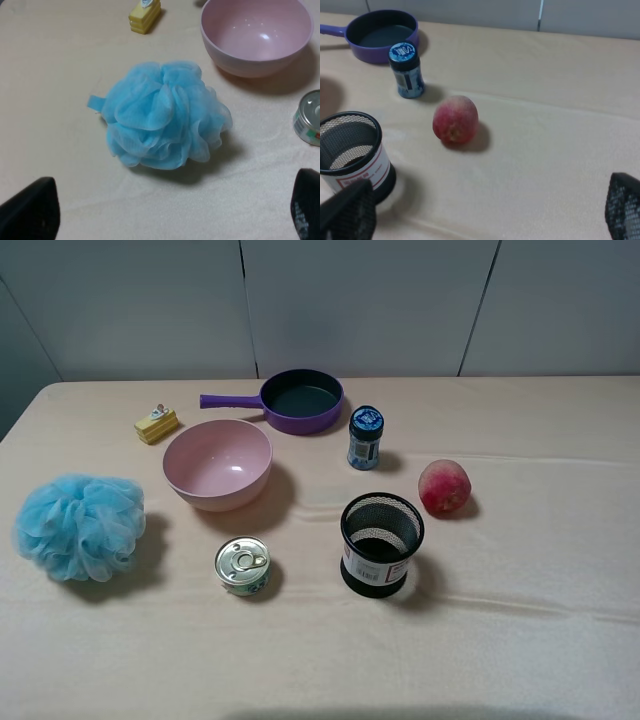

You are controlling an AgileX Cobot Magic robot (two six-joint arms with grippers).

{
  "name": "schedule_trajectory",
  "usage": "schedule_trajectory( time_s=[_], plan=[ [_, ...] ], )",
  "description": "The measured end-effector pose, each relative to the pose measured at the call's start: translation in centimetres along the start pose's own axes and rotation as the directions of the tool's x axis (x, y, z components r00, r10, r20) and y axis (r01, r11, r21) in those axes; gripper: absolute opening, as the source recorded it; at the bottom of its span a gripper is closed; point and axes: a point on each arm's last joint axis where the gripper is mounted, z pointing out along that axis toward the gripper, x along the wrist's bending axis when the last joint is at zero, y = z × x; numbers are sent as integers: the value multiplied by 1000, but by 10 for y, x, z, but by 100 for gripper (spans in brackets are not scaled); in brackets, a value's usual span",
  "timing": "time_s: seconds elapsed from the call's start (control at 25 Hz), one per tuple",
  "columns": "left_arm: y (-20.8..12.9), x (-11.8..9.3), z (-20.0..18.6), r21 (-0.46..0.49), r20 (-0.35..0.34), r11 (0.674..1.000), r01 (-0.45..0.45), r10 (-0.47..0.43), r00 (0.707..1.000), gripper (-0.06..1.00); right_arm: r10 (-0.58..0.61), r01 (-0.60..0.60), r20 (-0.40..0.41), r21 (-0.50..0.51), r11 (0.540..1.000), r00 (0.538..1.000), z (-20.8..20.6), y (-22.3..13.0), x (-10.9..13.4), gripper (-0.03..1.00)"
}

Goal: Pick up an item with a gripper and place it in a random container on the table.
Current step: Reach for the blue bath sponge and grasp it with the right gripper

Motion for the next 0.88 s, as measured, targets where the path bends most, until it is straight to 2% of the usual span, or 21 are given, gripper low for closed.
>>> schedule_trajectory(
  time_s=[0.88],
  plan=[
    [0, 0, 0, 0, 0, 1000, 0, 0, 1000, 93, 0, 0, 0, -1, 1000, 1000, 0, 0, 0, 69]
  ],
)
